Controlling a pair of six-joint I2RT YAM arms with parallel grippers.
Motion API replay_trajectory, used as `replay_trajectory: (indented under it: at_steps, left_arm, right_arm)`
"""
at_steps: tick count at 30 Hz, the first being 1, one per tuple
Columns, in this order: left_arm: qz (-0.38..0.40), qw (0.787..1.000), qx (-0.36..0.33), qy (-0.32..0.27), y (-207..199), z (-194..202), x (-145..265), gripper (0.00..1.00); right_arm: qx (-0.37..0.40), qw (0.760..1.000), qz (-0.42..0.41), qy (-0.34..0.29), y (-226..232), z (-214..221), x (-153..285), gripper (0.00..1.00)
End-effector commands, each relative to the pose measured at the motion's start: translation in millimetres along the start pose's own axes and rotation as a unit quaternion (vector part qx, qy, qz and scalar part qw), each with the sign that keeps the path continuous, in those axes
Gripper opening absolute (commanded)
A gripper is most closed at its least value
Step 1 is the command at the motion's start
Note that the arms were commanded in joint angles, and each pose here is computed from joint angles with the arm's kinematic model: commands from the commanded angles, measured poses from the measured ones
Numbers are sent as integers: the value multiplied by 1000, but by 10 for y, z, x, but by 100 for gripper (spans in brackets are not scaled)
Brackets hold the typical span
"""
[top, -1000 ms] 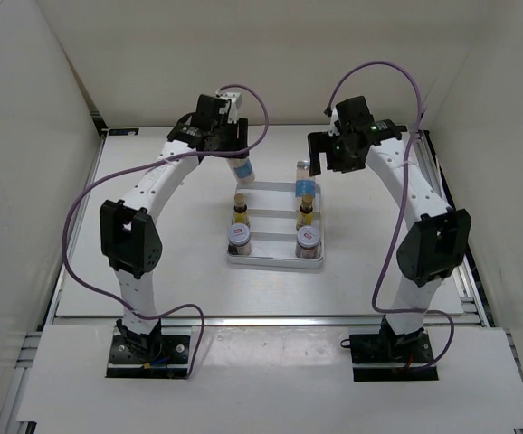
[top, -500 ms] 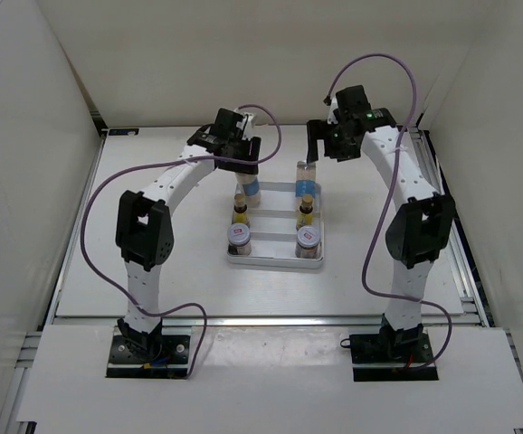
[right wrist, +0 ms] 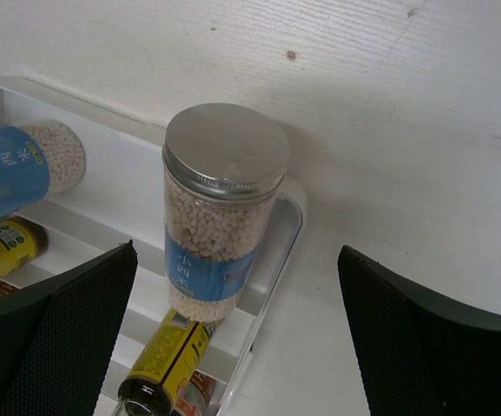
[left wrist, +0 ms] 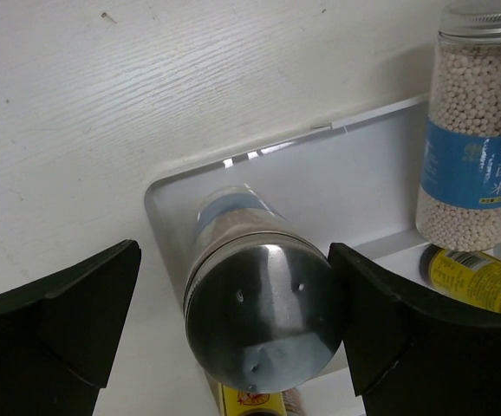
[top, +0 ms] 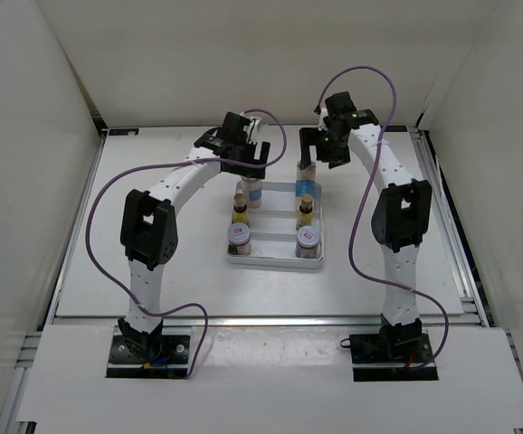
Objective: Organize the condiment bottles
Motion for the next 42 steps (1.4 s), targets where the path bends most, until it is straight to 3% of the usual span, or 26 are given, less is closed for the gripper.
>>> replay_trajectory:
  at_steps: [1,7,12,17,24,28,35,42]
  left_arm:
    - [-13,999,-3,-42,-21,-258,289,100]
    - [-75,993,-8,-90,117,-409,983,100]
    - [-116,987,21,-113,567,-310,1476,100]
    - [-99,984,54,-137,810,-278,1848,100]
    - [-95,986,65,-117,858,-182,1743,100]
    - [-100,987,74,-105,913,-93,1665,100]
    - [-105,987,82,-95,964,-15,1601,100]
    - [-109,986,90,-91,1006,44,1579,100]
  right_arm:
    - [14,1000,-14,-14,12,-113,23,100]
    - [13,999,-30,-8,21,-136,-138,93]
    - [11,999,-49,1,32,-115,-319,91]
    - [12,998,-65,-3,58,-128,-376,86]
    - [21,997,-69,-36,93,-236,-257,57]
    - [38,996,-57,-57,90,-275,-93,32]
    - [67,989,-53,-123,182,-312,235,18]
    - [117,980,-40,-157,384,-144,330,12]
Point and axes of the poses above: each gripper's point midway between its finger pads, its own x axis back along the fingers, its own y axis along the line the jaws close on, z = x × y, the point moved 5 cm from there along x, back along the fingers, and after that the axes turned 6 degrees about x, right-handed, at the moved point
